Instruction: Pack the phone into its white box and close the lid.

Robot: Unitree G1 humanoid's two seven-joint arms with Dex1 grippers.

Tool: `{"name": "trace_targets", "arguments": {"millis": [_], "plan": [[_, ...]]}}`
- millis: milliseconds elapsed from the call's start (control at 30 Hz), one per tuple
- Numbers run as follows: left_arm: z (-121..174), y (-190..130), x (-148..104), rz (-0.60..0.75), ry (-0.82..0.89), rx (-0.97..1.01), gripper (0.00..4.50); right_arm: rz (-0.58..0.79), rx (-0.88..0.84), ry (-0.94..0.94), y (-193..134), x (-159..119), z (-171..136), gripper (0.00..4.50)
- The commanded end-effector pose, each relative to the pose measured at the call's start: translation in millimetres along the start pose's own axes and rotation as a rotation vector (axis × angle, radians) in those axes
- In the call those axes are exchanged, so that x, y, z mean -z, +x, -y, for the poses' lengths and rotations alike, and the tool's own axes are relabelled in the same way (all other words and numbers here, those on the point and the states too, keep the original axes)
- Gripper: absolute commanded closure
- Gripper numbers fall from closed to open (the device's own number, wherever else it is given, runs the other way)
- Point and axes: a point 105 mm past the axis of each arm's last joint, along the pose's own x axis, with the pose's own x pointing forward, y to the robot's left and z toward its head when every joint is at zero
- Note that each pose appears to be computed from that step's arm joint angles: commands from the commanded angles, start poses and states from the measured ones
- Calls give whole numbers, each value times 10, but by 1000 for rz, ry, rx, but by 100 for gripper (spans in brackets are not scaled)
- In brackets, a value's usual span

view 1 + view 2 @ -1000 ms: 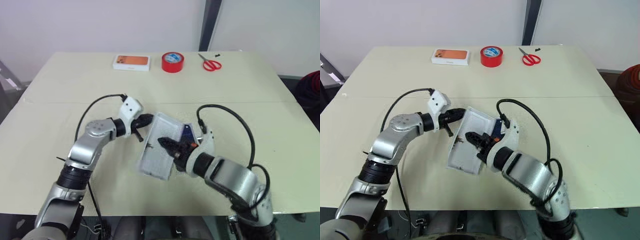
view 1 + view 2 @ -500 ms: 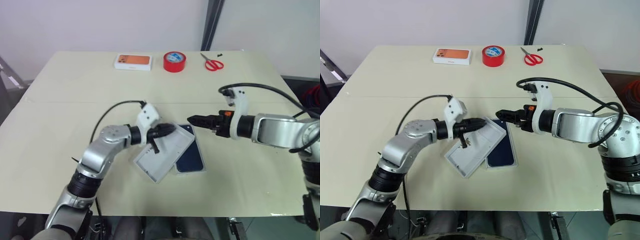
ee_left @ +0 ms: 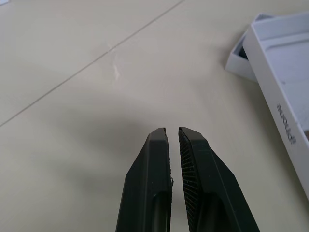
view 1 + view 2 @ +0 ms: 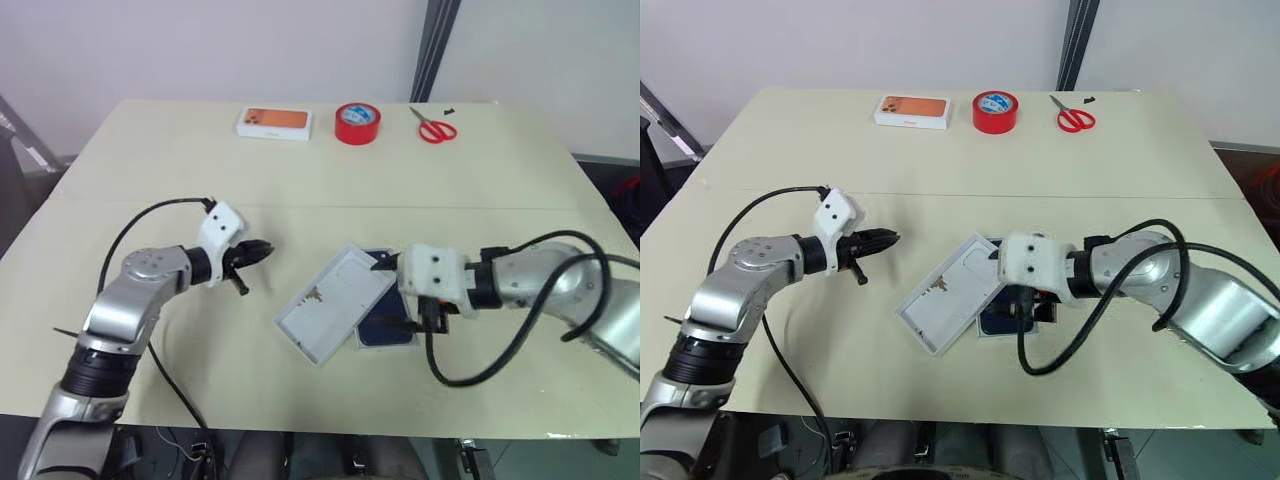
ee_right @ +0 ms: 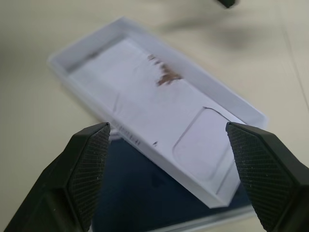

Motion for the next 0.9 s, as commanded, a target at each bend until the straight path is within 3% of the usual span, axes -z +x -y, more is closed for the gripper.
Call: {"name": "trace_targets", "arguments": {"millis": [33,467,567,733,800,900], "plan": [[-27,-82,-89,32,32,-7,406,7,-49,-171,49,-50,-4,48],[23,-175,1,21,11,-35,406,47,-107,-290,247,-59,6,48],[58,-173,23,16,8,-30,406,85,-95,-231,209,-107,23,48],[92,-166,39,12,2,-23,406,181,4,45,83,-241,230,48],[99,-161,49,10,0,-19,406,149,35,108,57,-169,280,102],[109,-157,61,6,0,-13,406,122,67,158,34,-112,313,237]]}}
